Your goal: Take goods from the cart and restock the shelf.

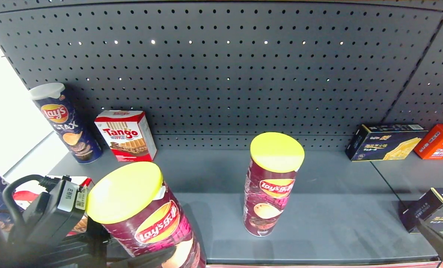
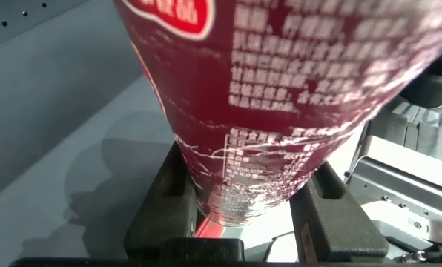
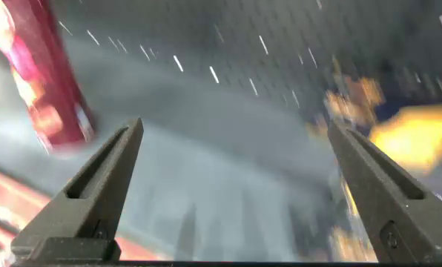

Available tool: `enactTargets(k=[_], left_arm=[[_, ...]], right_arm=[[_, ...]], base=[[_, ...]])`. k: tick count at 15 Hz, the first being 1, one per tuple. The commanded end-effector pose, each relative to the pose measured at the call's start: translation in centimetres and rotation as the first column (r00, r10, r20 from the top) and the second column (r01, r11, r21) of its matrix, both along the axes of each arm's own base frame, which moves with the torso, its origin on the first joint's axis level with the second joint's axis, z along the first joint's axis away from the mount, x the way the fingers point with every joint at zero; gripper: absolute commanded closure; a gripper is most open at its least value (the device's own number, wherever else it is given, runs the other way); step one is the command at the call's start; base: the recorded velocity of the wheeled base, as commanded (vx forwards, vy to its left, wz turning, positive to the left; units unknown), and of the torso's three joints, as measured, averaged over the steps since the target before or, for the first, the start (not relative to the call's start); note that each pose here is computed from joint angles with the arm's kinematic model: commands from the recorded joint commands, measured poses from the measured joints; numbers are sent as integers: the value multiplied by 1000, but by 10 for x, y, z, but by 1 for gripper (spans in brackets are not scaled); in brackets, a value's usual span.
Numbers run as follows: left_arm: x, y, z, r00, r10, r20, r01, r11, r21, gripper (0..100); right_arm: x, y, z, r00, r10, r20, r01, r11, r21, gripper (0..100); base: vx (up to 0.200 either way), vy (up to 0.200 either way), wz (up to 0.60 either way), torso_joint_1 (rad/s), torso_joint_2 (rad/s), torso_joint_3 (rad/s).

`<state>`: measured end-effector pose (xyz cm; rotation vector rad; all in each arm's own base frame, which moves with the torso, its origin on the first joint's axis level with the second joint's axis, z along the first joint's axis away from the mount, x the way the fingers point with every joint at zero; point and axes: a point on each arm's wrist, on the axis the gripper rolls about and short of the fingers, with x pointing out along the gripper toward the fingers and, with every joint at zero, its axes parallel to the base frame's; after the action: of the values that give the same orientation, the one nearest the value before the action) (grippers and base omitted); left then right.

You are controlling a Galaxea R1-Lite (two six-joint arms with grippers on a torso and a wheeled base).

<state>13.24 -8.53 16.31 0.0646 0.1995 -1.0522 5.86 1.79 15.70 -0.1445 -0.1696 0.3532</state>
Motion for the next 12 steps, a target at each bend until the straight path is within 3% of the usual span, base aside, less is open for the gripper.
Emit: enactTargets(k=[1,4,5,7,10,12], left_arm=[[-1,0,1,1000,-3,6,3,1000,-2,100],[-2,0,2,1000,-4,14,4,1000,-7,100],[-4,1,3,1000,-6,21,6,1000,-10,100],[-5,1,4,1000,-10,22,10,1000,-13,100],[-5,1,4,1000,-12,23,12,1000,-14,100],[-5,1,3,1000,-13,21,14,1000,-11,100]], right_arm=[[-52,-17,-22,991,-130,32,129,991,37,0],[-74,-23,-60,981,-187,-58,190,981,39,0],[-73,-23,-62,978,-189,-88,195,978,66,0],[-73,-22,-75,966,-152,-210,162,986,30,0],[-73,-22,-76,958,-151,-244,174,982,78,0],[-73,-22,-80,951,-142,-274,166,984,65,0]], base=[[0,0,0,0,0,0],[0,0,0,0,0,0],[0,0,0,0,0,0],[0,0,0,0,0,0],[0,0,0,0,0,0],[0,0,0,0,0,0]])
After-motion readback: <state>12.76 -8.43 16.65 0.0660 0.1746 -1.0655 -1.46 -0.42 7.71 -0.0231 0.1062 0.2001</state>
